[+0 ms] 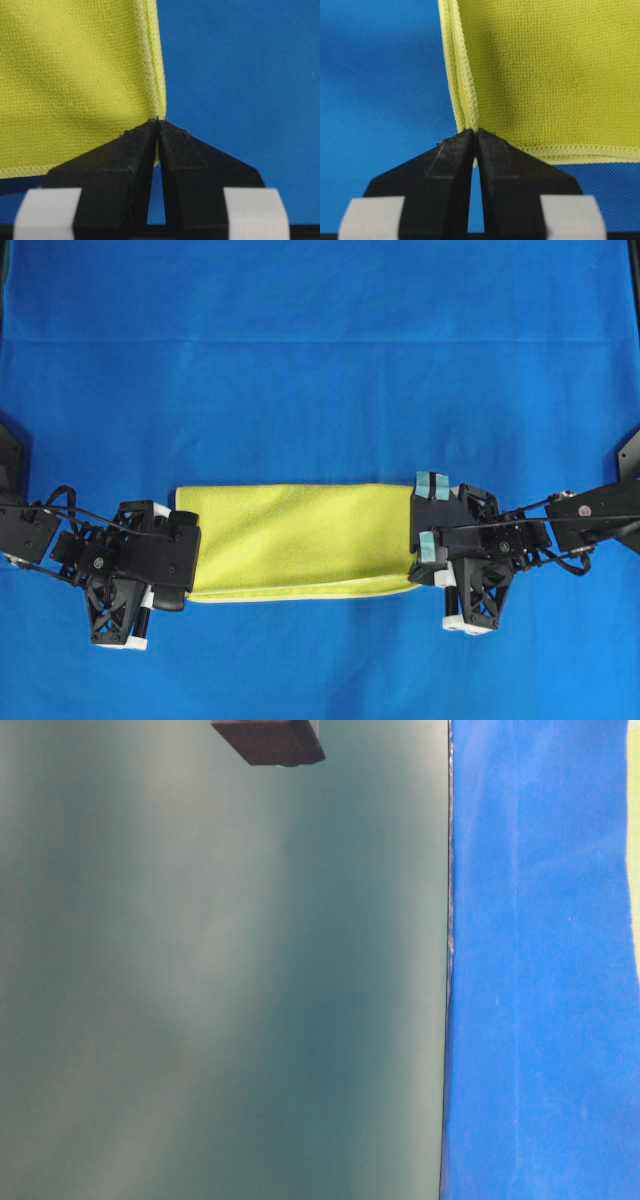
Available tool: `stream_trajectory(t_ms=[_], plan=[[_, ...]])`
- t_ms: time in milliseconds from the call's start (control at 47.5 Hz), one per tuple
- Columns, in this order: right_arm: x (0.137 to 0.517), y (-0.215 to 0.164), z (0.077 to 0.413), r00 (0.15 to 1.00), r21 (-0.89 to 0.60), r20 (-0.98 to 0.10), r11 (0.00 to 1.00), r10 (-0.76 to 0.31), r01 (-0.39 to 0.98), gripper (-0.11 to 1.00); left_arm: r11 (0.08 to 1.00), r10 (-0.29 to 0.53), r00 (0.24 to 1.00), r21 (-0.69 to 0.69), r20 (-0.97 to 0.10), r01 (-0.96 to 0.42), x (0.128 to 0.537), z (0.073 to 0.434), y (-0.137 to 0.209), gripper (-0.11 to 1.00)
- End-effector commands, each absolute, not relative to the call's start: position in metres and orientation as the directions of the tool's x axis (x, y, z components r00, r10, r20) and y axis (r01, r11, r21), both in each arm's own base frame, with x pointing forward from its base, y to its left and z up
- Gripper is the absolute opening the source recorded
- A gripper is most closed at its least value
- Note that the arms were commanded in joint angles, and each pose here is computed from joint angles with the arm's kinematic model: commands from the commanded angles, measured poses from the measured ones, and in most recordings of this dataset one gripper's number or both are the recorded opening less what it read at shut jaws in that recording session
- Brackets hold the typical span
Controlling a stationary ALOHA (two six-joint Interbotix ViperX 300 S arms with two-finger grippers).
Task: Fold the yellow towel.
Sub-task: 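Lift the top edge and fold it down onto the bottom edge, then release the edge and regrasp the folded strip's left and right ends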
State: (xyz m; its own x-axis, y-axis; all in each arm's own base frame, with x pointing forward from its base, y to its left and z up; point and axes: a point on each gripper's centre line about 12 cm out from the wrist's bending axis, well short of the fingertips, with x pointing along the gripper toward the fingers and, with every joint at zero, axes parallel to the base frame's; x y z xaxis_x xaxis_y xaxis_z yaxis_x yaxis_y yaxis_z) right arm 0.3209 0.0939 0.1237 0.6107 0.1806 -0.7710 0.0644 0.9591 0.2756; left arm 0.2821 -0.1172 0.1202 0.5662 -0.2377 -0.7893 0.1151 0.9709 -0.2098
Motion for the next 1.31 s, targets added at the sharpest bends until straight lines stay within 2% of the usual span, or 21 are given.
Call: stream_trajectory(t_ms=[0,168,211,274,337,400,442,505,568,716,968,1284], plan=[[0.326,0.096,0.131,0.629,0.286,-0.754,0.956,0.187,0.058,0.04,0.970,-0.242,0.588,-0.215,-0.772,0.117,0.288,0.127,-0.117,0.01],[0.325,0.091,0.130,0.625,0.286,-0.760,0.955,0.178,0.076,0.06,0.972,-0.231,0.596,-0.216,-0.769,0.097,0.291,0.128,-0.111,0.02],[0.325,0.091,0.129,0.623,0.288,-0.762,0.954,0.177,0.080,0.14,0.971,-0.230,0.601,-0.219,-0.765,0.094,0.292,0.129,-0.111,0.02],[0.325,0.091,0.130,0.621,0.288,-0.763,0.954,0.177,0.082,0.32,0.970,-0.234,0.608,-0.223,-0.759,0.095,0.292,0.129,-0.111,0.06],[0.325,0.092,0.130,0.621,0.287,-0.763,0.955,0.178,0.079,0.51,0.969,-0.240,0.613,-0.225,-0.753,0.102,0.293,0.130,-0.114,0.21],[0.323,0.091,0.130,0.622,0.287,-0.762,0.955,0.178,0.078,0.64,0.968,-0.244,0.612,-0.225,-0.752,0.109,0.292,0.131,-0.116,0.39],[0.322,0.091,0.132,0.625,0.287,-0.760,0.955,0.179,0.076,0.66,0.968,-0.246,0.613,-0.226,-0.751,0.112,0.291,0.133,-0.116,0.54],[0.319,0.090,0.135,0.627,0.288,-0.758,0.955,0.179,0.075,0.62,0.967,-0.251,0.621,-0.228,-0.743,0.117,0.291,0.138,-0.116,0.71],[0.316,0.089,0.140,0.634,0.288,-0.752,0.955,0.180,0.070,0.61,0.967,-0.251,0.626,-0.223,-0.738,0.125,0.289,0.144,-0.115,0.84],[0.314,0.074,0.152,0.667,0.271,-0.728,0.960,0.156,0.070,0.61,0.971,-0.226,0.654,-0.217,-0.722,0.096,0.288,0.158,-0.099,0.79],[0.311,0.015,0.147,0.654,0.221,-0.756,0.950,0.025,0.219,0.61,0.984,-0.089,0.676,-0.170,-0.732,-0.055,0.284,0.154,-0.036,0.78],[0.317,-0.013,0.131,0.614,0.172,-0.789,0.945,-0.038,0.279,0.61,0.984,-0.025,0.664,-0.136,-0.747,-0.115,0.284,0.137,-0.010,0.77]])
